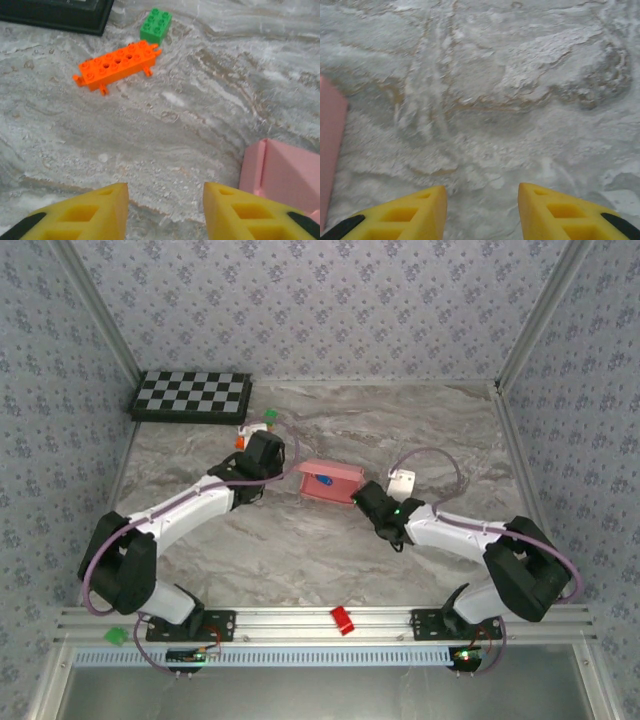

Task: Fold the paper box

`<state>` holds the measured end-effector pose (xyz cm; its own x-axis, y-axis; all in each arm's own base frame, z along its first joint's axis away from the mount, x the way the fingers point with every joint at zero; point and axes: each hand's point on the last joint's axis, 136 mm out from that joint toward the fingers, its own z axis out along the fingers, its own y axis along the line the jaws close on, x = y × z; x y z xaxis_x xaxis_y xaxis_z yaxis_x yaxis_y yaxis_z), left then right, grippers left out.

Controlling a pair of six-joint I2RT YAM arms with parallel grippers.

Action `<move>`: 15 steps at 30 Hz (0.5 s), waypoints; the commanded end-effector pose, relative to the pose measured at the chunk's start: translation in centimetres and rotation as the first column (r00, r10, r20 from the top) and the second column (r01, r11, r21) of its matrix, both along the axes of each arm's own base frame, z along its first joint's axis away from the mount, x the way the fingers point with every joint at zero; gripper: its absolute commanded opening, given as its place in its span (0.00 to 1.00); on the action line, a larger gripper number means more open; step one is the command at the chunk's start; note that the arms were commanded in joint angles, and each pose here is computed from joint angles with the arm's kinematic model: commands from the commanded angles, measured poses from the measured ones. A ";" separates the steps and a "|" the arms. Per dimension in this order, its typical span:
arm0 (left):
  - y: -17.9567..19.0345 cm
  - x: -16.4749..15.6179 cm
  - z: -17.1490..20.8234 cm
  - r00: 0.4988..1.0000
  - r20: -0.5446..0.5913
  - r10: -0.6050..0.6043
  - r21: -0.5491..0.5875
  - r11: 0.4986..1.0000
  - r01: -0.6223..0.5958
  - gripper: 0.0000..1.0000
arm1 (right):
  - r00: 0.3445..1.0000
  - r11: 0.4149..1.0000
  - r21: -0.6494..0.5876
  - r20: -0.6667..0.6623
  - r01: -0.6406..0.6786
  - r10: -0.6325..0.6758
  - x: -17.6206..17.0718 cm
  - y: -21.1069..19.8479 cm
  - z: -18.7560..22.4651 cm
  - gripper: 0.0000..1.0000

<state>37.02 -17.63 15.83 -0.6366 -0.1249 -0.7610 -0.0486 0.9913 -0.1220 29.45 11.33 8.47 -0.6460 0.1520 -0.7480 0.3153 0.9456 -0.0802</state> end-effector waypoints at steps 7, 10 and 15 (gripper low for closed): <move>-5.1 2.1 2.8 0.966 0.034 -0.256 -0.194 0.946 0.258 0.50 | 0.993 0.986 0.114 0.000 -0.121 0.122 4.0 1.4 4.9 0.45; -6.5 2.3 3.0 0.947 0.028 -0.321 -0.249 0.915 0.318 0.52 | 0.979 0.963 0.175 0.017 -0.203 0.203 5.1 3.1 6.3 0.45; -7.7 2.4 1.8 0.925 -0.039 -0.379 -0.268 0.895 0.356 0.52 | 0.947 0.898 0.306 0.040 -0.317 0.320 6.1 6.1 7.4 0.47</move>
<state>39.38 -23.73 17.13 -0.7151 -0.0892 -0.6934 0.2215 0.9119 -0.3457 35.10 14.97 14.52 -0.6835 0.1811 -0.7072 0.1132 0.9833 0.1424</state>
